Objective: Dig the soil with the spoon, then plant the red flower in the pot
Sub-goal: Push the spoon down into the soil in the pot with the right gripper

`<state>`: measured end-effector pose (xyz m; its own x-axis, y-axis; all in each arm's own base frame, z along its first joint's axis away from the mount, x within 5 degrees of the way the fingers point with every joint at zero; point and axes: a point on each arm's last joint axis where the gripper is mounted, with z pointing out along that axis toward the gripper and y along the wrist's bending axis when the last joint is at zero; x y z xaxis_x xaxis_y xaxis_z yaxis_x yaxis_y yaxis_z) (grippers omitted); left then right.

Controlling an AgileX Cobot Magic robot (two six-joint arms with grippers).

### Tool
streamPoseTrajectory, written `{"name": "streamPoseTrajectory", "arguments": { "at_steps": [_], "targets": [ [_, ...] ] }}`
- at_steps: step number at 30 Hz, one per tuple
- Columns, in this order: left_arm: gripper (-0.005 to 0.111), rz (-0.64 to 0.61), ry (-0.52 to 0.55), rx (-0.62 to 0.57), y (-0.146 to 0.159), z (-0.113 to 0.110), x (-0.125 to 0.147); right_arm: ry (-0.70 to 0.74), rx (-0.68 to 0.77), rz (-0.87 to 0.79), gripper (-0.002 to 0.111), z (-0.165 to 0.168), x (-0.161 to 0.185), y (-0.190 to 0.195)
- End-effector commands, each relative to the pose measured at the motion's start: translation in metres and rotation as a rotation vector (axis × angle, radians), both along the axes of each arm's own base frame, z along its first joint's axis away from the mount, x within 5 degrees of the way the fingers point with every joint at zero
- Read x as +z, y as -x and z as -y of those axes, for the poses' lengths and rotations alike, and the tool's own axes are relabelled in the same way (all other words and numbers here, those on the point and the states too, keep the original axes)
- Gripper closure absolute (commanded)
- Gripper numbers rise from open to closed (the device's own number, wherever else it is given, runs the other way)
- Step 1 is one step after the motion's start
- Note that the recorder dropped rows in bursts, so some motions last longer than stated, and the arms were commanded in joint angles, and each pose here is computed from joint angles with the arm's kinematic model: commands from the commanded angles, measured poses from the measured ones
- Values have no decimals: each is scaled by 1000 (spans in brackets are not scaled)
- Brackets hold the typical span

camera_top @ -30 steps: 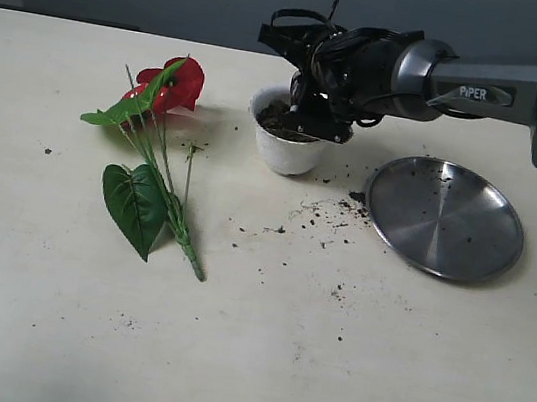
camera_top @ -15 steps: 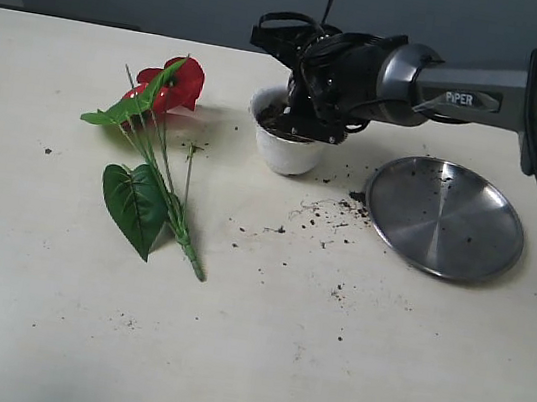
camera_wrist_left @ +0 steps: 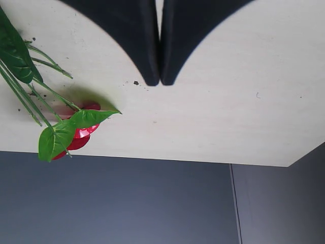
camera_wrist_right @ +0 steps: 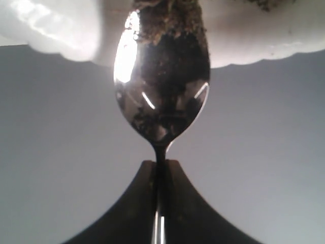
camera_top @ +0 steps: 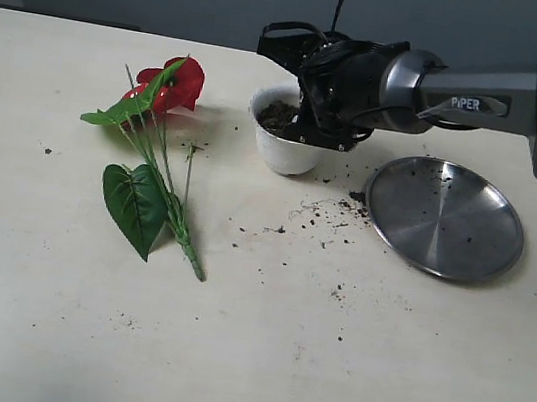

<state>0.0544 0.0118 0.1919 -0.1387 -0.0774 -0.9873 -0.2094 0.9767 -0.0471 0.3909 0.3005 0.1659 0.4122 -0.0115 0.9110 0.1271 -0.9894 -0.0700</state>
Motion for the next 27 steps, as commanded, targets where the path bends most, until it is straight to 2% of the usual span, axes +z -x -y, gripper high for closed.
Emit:
{"name": "streamPoseTrajectory", "arguments": {
  "at_steps": [1, 27],
  "targets": [
    [106, 9, 4, 1, 0, 0, 0, 40, 16, 27, 109, 0, 9, 1],
    [106, 9, 4, 1, 0, 0, 0, 46, 51, 19, 109, -1, 10, 1]
  ]
}}
